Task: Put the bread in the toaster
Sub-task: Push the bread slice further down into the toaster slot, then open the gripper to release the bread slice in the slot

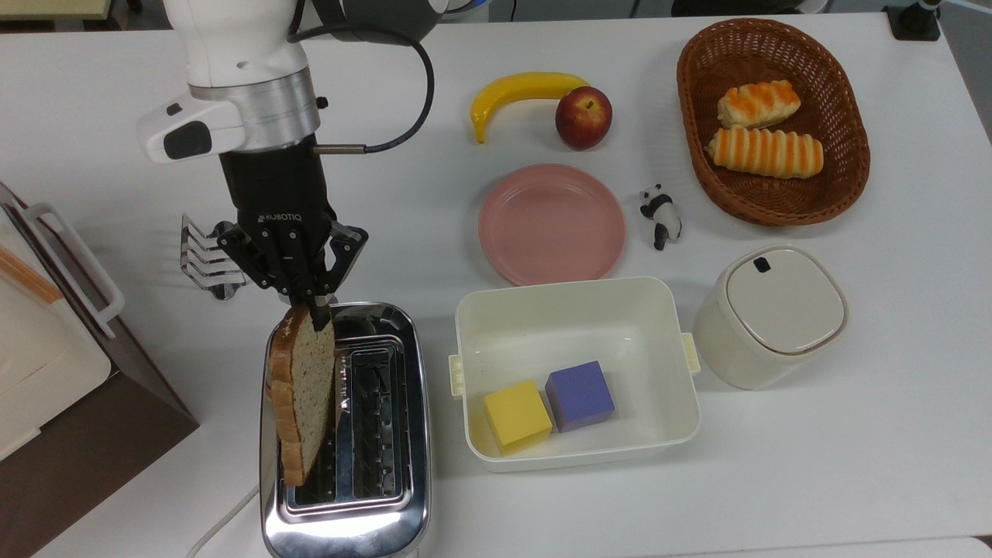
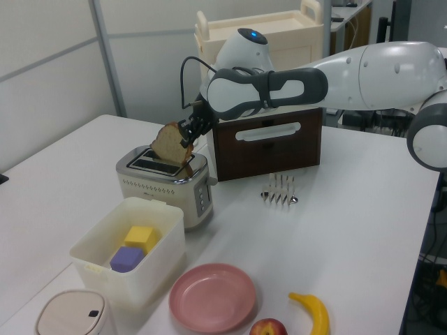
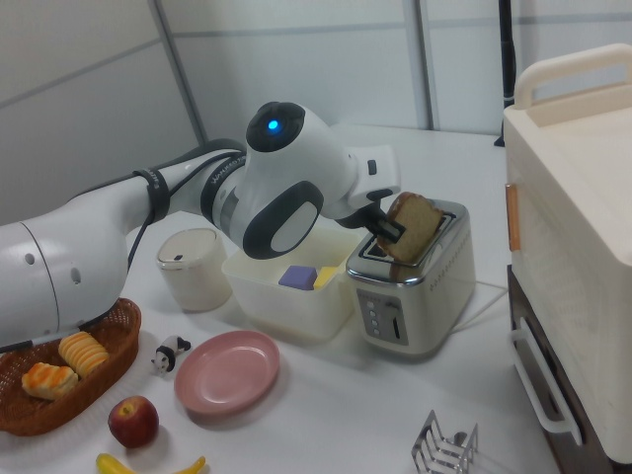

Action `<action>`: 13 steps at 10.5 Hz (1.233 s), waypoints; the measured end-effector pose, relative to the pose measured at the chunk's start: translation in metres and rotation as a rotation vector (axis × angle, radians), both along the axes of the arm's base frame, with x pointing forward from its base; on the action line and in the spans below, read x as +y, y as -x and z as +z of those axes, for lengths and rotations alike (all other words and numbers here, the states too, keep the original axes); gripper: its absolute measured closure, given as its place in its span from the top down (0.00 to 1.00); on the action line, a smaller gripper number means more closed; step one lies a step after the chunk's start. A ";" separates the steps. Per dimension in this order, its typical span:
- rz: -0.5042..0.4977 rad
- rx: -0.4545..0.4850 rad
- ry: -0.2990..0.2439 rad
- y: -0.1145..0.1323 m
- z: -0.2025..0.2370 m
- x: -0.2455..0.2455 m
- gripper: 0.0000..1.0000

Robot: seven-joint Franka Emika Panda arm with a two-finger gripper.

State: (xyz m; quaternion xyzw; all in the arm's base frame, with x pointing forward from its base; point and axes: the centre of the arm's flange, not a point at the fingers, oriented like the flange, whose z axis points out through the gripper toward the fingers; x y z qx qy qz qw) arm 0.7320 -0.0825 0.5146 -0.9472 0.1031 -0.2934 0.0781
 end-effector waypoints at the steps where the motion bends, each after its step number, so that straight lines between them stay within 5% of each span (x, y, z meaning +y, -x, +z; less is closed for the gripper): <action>1: 0.001 0.003 -0.001 0.000 0.000 0.000 0.12; 3: 0.001 0.005 -0.001 0.000 -0.001 0.000 0.10; 7: -0.002 0.008 -0.001 0.001 -0.002 -0.002 0.64; 12: -0.003 -0.003 0.000 0.003 0.006 -0.003 0.78; 13: -0.001 0.001 0.000 0.005 0.011 -0.003 0.90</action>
